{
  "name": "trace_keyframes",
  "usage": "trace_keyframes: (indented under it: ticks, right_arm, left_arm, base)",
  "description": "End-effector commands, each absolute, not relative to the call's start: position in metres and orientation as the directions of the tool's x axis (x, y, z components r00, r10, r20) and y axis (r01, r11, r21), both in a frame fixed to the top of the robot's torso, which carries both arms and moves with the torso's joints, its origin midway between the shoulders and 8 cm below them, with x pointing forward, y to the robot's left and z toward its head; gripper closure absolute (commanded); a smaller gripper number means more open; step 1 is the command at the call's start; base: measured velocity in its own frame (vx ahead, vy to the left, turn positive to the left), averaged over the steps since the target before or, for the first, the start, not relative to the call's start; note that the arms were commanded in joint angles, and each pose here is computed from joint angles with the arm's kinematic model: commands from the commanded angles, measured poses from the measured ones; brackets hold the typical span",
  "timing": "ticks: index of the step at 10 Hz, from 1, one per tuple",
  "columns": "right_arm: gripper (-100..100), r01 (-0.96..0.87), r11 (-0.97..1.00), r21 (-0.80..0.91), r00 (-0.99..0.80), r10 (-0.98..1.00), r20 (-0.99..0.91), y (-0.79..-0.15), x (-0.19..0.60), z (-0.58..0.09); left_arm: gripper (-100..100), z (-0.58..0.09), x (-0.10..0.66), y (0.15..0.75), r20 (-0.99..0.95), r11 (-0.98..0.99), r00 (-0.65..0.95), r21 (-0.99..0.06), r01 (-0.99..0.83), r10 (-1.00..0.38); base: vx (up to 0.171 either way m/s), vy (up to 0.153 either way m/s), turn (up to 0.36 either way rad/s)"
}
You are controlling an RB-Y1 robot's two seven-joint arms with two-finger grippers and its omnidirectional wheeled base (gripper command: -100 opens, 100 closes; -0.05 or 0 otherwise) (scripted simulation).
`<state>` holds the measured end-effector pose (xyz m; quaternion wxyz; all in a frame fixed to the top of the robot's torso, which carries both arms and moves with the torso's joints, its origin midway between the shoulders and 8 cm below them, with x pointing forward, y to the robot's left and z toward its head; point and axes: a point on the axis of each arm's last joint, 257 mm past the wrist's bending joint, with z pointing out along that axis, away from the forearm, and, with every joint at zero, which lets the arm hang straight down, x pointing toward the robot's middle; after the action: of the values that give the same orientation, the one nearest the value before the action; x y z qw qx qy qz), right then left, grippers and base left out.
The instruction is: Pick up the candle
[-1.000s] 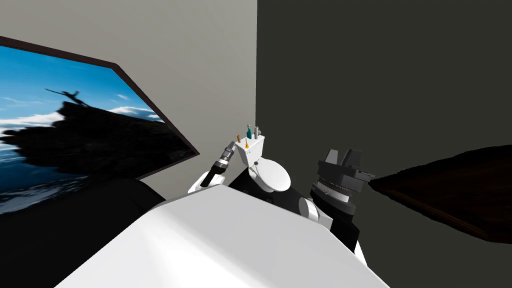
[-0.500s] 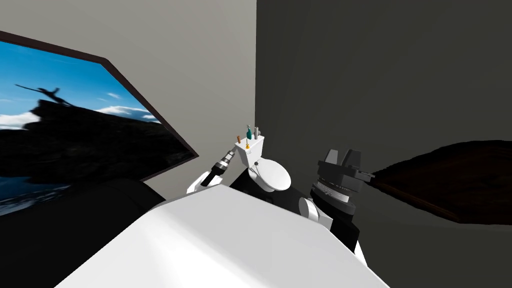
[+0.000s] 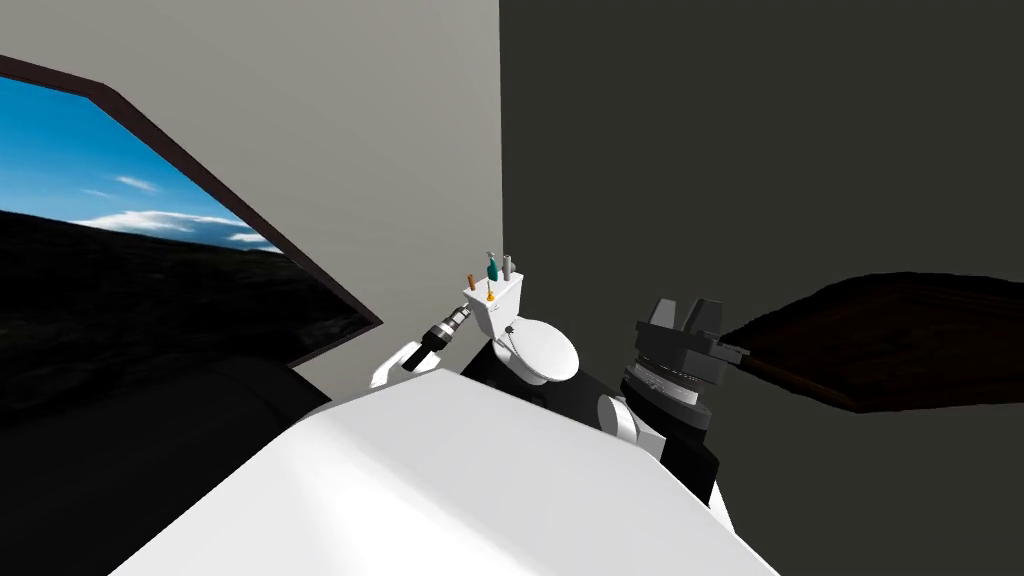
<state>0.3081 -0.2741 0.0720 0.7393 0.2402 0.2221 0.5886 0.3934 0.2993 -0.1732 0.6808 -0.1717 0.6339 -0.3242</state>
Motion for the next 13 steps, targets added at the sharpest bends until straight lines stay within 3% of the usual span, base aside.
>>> trace_keyframes:
  ticks: [1,5,7,8,9,10,13]
  right_arm:
    - [0,-0.764,0.192,0.617,0.209,0.977,-0.046,-0.274,0.308,0.072]
    - [0,-0.764,0.192,0.617,0.209,0.977,-0.046,-0.274,0.308,0.072]
    - [0,-0.764,0.192,0.617,0.209,0.977,-0.046,-0.274,0.308,0.072]
    - [0,-0.764,0.192,0.617,0.209,0.977,-0.046,-0.274,0.308,0.072]
    - [0,-0.764,0.192,0.617,0.209,0.977,-0.046,-0.274,0.308,0.072]
    - [0,-0.764,0.192,0.617,0.209,0.977,-0.046,-0.274,0.308,0.072]
    - [0,-0.764,0.192,0.617,0.209,0.977,-0.046,-0.274,0.308,0.072]
  left_arm:
    - [-100,-0.186,0.395,0.304,-0.802,0.781,-0.035,-0.589,0.209,-0.596]
    - [-100,-0.206,0.398,0.317,-0.885,0.863,-0.076,-0.465,0.198,-0.46]
    - [-100,-0.206,0.398,0.317,-0.888,0.865,-0.077,-0.46,0.199,-0.454]
    - [0,-0.206,0.398,0.317,-0.889,0.867,-0.077,-0.457,0.199,-0.451]
    - [-100,-0.206,0.398,0.317,-0.889,0.867,-0.077,-0.457,0.199,-0.451]
    - [100,-0.206,0.398,0.317,-0.889,0.867,-0.077,-0.457,0.199,-0.451]
    - [100,-0.206,0.398,0.317,-0.889,0.867,-0.077,-0.457,0.199,-0.451]
  base:
    - [0.099,0.024,-0.151]
    - [0.125,0.022,-0.193]
    - [0.112,0.02,-0.091]
    - [0.013,0.003,0.004]
    - [0.006,0.001,-0.001]
    - [0.0,0.0,0.0]
    - [0.0,0.0,0.0]
